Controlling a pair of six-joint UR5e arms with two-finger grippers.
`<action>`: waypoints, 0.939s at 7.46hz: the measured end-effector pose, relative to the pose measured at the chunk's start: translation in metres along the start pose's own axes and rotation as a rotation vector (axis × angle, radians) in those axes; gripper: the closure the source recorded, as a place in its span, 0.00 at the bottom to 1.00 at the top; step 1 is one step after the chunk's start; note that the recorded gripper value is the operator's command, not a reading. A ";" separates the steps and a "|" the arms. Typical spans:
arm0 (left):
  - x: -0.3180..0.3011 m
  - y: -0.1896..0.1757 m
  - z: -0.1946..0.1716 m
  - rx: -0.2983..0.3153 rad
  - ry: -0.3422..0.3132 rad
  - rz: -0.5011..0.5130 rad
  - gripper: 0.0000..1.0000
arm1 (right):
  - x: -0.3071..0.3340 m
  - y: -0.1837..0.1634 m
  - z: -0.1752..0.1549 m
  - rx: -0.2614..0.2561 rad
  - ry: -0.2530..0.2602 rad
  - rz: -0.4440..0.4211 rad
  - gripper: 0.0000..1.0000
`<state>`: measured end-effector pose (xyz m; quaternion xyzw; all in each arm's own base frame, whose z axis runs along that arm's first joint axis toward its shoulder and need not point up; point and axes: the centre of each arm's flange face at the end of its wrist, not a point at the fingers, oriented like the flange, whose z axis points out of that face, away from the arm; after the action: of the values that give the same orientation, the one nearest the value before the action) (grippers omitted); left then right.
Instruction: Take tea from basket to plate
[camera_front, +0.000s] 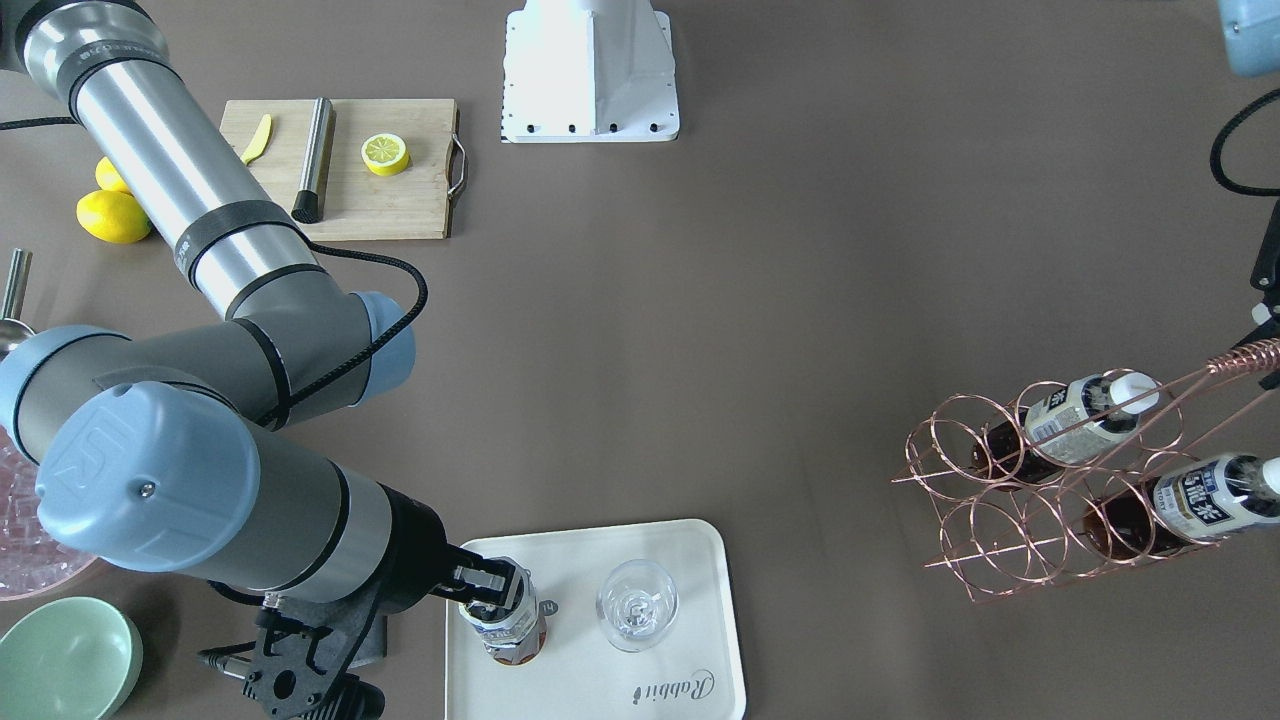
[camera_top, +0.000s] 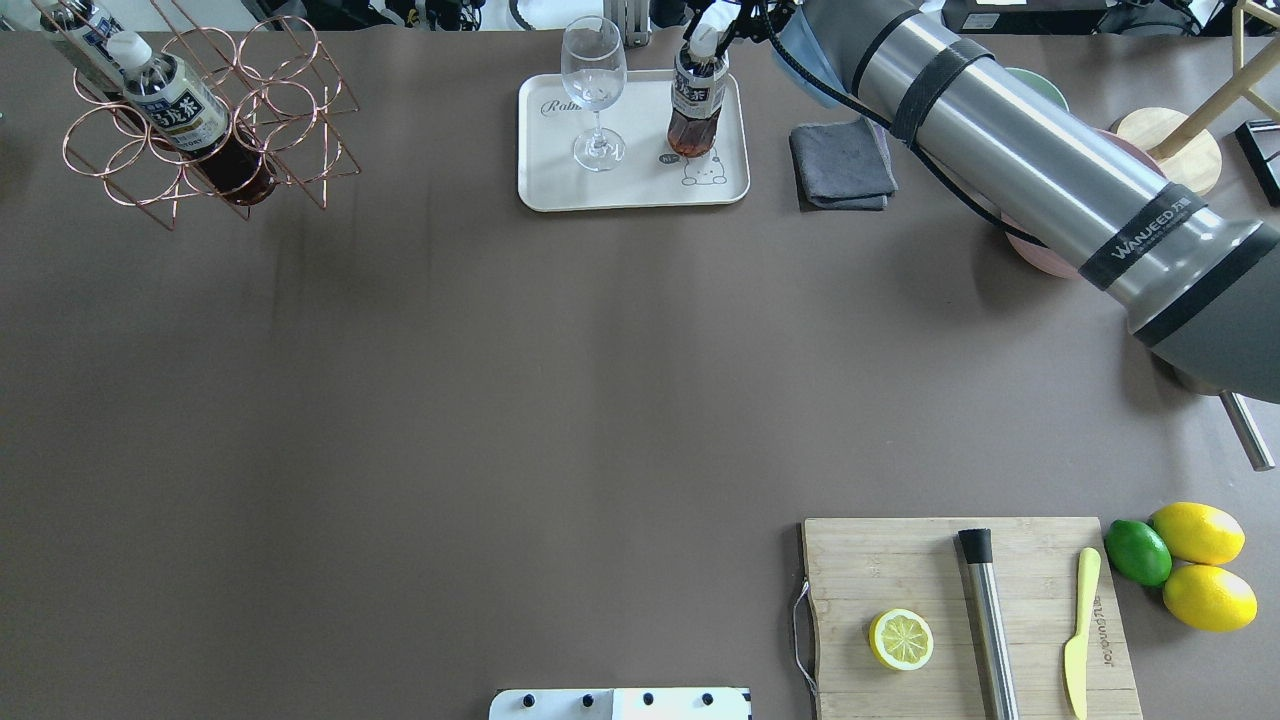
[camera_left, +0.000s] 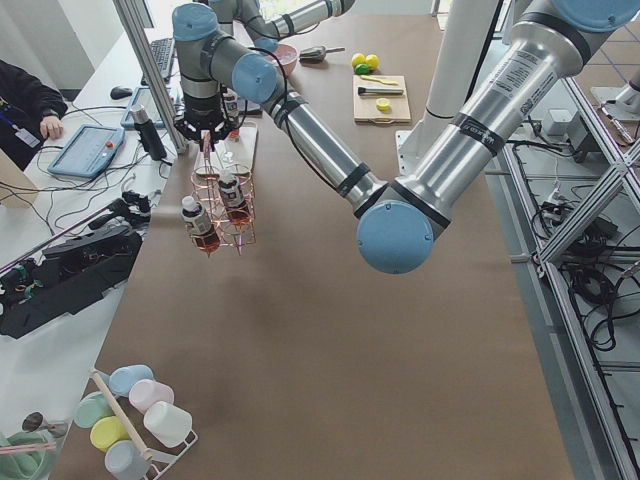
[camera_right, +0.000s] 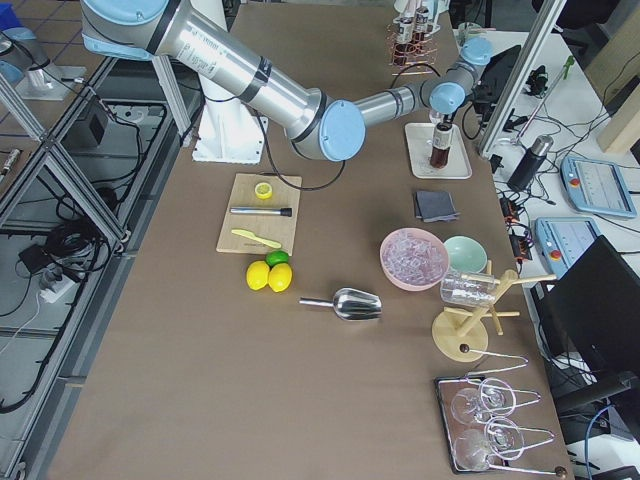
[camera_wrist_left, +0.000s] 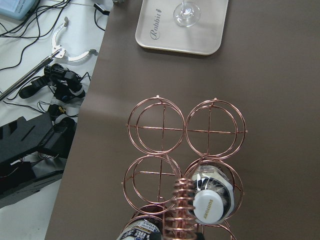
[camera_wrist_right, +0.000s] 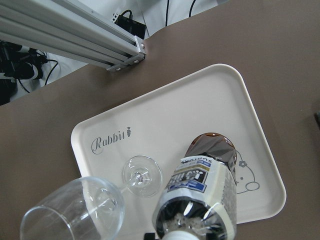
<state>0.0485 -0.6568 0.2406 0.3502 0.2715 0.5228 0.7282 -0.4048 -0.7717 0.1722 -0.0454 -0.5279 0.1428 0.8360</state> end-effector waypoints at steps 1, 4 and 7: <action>-0.026 -0.001 0.004 -0.015 0.000 0.023 1.00 | 0.000 0.000 0.001 0.000 0.001 0.001 0.36; -0.097 0.003 0.028 -0.078 -0.048 0.069 1.00 | 0.001 0.000 0.003 -0.003 0.004 0.001 0.17; -0.139 0.031 0.066 -0.119 -0.080 0.139 1.00 | -0.002 0.003 -0.012 -0.022 -0.021 -0.015 0.00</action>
<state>0.0387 -0.7972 0.3094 0.3447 0.1857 0.5730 0.7200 -0.3953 -0.7686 0.1644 -0.0493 -0.5383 0.1310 0.8310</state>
